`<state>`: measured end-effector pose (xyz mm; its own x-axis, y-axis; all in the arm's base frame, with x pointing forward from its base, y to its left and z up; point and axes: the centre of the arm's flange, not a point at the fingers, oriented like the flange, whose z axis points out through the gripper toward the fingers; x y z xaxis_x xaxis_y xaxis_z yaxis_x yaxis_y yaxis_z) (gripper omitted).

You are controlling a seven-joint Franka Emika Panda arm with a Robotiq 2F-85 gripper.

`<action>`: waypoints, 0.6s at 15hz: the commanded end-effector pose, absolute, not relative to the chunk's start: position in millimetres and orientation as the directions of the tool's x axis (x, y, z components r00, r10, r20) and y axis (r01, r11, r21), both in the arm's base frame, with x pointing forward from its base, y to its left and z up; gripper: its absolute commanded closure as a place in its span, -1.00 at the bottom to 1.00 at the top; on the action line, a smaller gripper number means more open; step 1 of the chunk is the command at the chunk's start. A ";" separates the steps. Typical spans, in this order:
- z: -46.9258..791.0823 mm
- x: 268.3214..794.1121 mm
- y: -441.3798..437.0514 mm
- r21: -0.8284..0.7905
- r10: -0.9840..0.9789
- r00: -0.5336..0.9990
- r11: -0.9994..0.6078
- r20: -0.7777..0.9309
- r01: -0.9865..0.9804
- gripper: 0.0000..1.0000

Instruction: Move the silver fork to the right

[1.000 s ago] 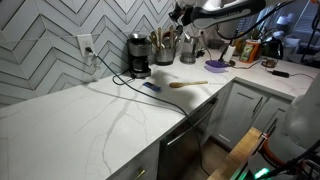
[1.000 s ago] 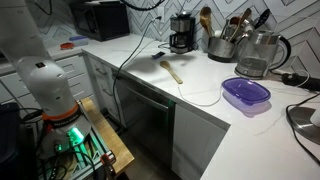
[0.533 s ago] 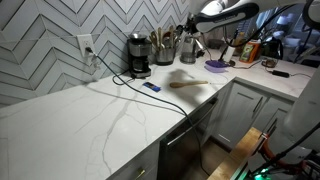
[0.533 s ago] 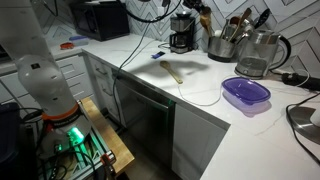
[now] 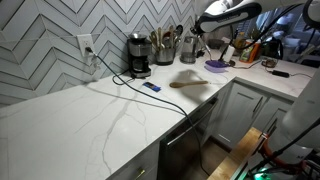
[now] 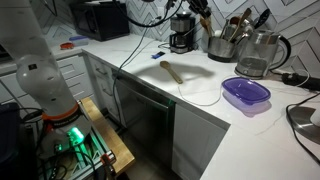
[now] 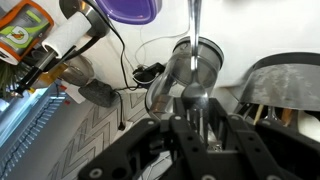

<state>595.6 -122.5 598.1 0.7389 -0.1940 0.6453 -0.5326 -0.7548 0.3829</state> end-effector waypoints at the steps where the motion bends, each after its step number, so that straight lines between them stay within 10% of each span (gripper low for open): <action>1: 601.0 595.5 -117.0 0.378 -0.190 0.734 -0.757 0.652 -0.532 0.42; 8: 605.5 594.7 -109.7 0.371 -0.186 0.728 -0.762 0.660 -0.531 0.42; 9: 603.9 599.2 -112.5 0.368 -0.197 0.737 -0.766 0.647 -0.528 0.85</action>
